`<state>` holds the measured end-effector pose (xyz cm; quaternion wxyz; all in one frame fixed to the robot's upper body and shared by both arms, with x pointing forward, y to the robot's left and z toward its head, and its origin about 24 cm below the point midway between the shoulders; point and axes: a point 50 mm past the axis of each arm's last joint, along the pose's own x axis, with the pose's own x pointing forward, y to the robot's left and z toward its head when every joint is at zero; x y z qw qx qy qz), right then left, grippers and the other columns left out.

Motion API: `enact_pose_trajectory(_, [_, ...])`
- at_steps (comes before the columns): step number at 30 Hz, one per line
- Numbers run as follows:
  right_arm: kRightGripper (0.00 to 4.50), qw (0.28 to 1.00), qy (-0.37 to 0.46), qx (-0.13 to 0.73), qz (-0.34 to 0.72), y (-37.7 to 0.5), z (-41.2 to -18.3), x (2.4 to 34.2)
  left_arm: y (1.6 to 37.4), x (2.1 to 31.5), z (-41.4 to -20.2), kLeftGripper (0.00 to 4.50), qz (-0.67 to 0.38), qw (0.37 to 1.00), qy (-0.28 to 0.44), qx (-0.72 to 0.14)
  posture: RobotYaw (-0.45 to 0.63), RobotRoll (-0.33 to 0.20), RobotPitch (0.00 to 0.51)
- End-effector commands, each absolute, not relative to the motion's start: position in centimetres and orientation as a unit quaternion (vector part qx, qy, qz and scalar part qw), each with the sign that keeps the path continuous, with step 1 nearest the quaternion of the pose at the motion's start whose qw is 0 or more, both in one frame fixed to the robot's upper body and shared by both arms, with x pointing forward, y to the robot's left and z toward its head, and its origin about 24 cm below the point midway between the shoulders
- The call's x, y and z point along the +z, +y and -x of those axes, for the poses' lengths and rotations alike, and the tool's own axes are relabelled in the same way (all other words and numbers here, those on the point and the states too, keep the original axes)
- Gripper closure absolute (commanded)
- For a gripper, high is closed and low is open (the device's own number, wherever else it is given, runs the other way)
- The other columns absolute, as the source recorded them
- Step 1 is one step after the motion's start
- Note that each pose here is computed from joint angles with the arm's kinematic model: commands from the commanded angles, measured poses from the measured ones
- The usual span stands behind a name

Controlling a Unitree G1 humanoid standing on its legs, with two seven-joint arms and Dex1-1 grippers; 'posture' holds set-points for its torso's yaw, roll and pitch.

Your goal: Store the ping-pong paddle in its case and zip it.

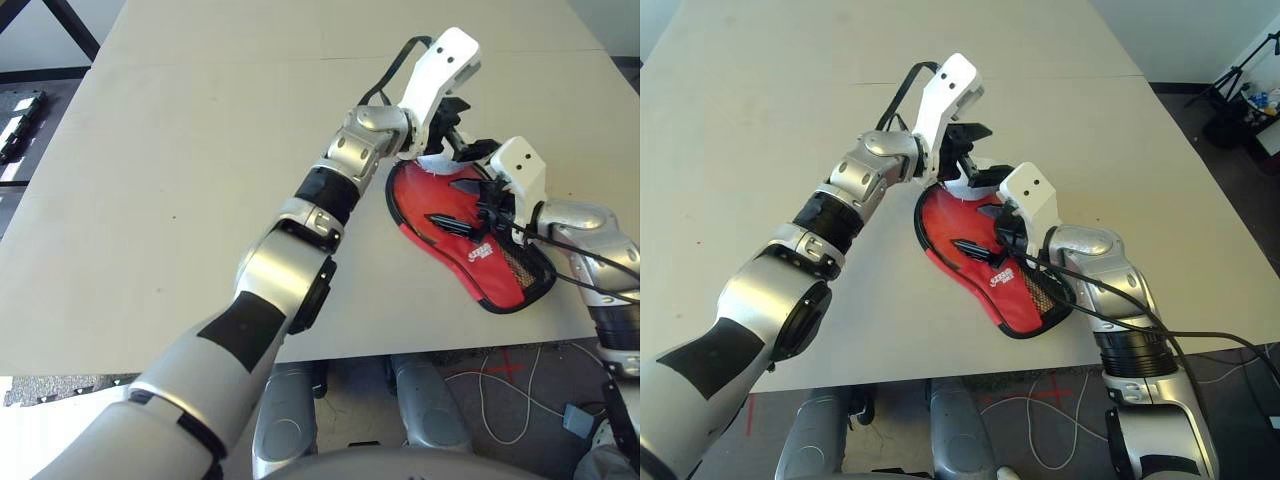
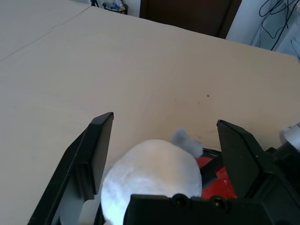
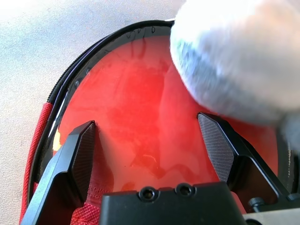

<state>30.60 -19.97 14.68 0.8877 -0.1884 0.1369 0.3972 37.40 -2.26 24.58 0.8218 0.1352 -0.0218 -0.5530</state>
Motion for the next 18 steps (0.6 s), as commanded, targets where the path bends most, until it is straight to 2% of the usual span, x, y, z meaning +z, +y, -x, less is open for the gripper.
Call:
enact_pose_trajectory(1, [0.0,0.872,0.22,0.405,0.167,-20.0,-29.8,10.9,-1.1,26.3,-37.3,0.02,-0.143,0.824,-0.04,-0.547,-0.13,0.0,0.272])
enact_pose_trajectory(4, [0.0,0.872,0.221,0.405,0.166,-20.0,-29.8,10.9,1.7,27.7,-37.2,0.02,-0.174,0.828,-0.056,-0.531,-0.13,0.0,0.276])
enact_pose_trajectory(8, [0.0,0.871,0.222,0.406,0.165,-19.9,-29.8,10.8,4.3,27.6,-36.6,0.02,-0.202,0.829,-0.058,-0.518,-0.12,0.0,0.282])
enact_pose_trajectory(12, [0.0,0.87,0.223,0.409,0.161,-19.9,-29.9,10.8,6.6,25.5,-34.7,0.02,-0.208,0.824,-0.027,-0.526,-0.12,0.0,0.285])
enact_pose_trajectory(18, [0.0,0.87,0.225,0.41,0.16,-20.1,-29.9,10.9,7.4,22.1,-32.5,0.02,-0.213,0.821,0.012,-0.53,-0.11,0.0,0.287])
